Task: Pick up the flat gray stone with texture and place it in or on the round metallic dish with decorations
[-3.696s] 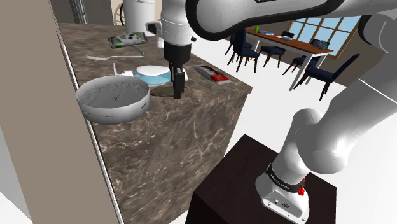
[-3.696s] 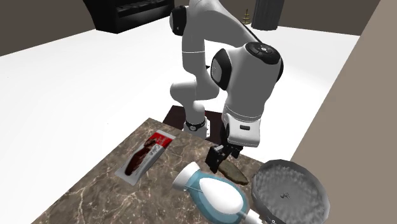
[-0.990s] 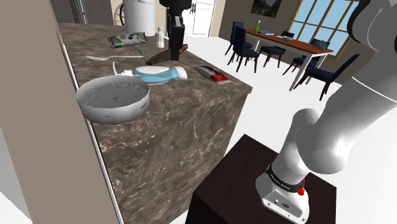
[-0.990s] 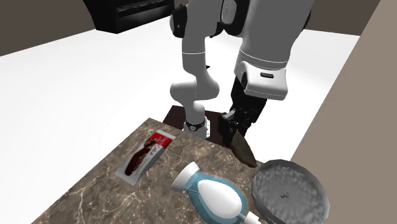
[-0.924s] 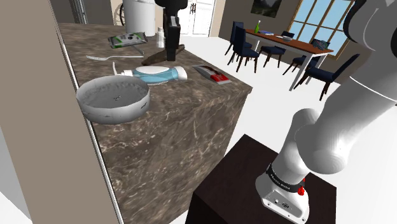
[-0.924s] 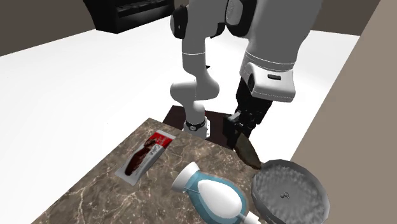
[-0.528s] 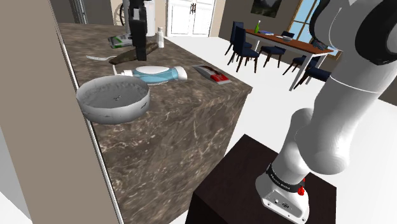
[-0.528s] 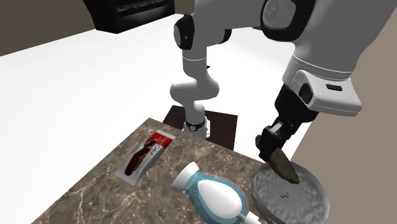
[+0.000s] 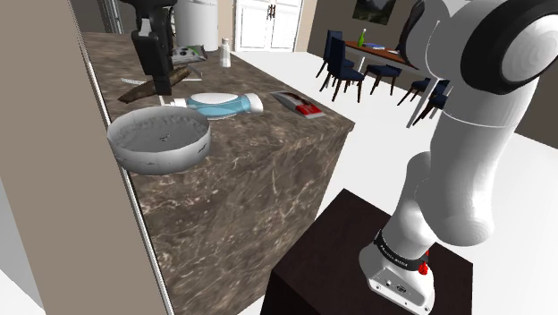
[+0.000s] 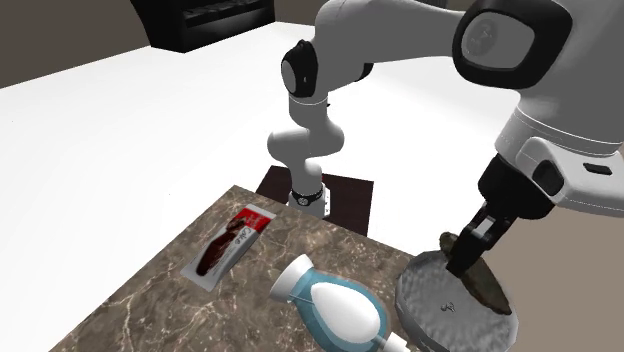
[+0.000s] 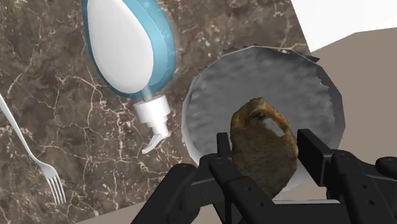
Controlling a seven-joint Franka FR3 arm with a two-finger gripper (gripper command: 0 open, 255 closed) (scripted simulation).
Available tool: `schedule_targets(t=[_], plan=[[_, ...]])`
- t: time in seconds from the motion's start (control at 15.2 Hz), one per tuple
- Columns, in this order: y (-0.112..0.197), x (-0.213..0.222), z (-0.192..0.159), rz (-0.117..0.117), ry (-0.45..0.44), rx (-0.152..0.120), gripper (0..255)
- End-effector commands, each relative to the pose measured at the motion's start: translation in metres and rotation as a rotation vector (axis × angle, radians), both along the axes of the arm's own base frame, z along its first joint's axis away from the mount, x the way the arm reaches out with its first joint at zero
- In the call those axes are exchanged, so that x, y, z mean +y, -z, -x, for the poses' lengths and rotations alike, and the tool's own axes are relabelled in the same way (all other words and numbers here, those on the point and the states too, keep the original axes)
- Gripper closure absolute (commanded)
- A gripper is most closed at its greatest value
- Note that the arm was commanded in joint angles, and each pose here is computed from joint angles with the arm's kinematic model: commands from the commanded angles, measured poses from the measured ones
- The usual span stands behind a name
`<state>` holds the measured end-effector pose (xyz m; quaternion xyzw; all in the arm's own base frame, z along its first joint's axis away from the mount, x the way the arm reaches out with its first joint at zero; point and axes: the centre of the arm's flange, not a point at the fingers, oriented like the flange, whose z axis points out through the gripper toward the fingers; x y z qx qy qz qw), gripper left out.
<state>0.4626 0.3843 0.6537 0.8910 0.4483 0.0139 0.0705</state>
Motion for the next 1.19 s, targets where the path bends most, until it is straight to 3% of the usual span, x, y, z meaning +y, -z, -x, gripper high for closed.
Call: schedule_targets(t=[0.0,0.66,1.12], plan=[[0.009,0.001,-0.001,-0.001,0.0,-0.001,255],[0.065,0.001,-0.001,-0.001,0.0,-0.001,255],[0.065,0.001,-0.001,-0.001,0.0,-0.001,255]])
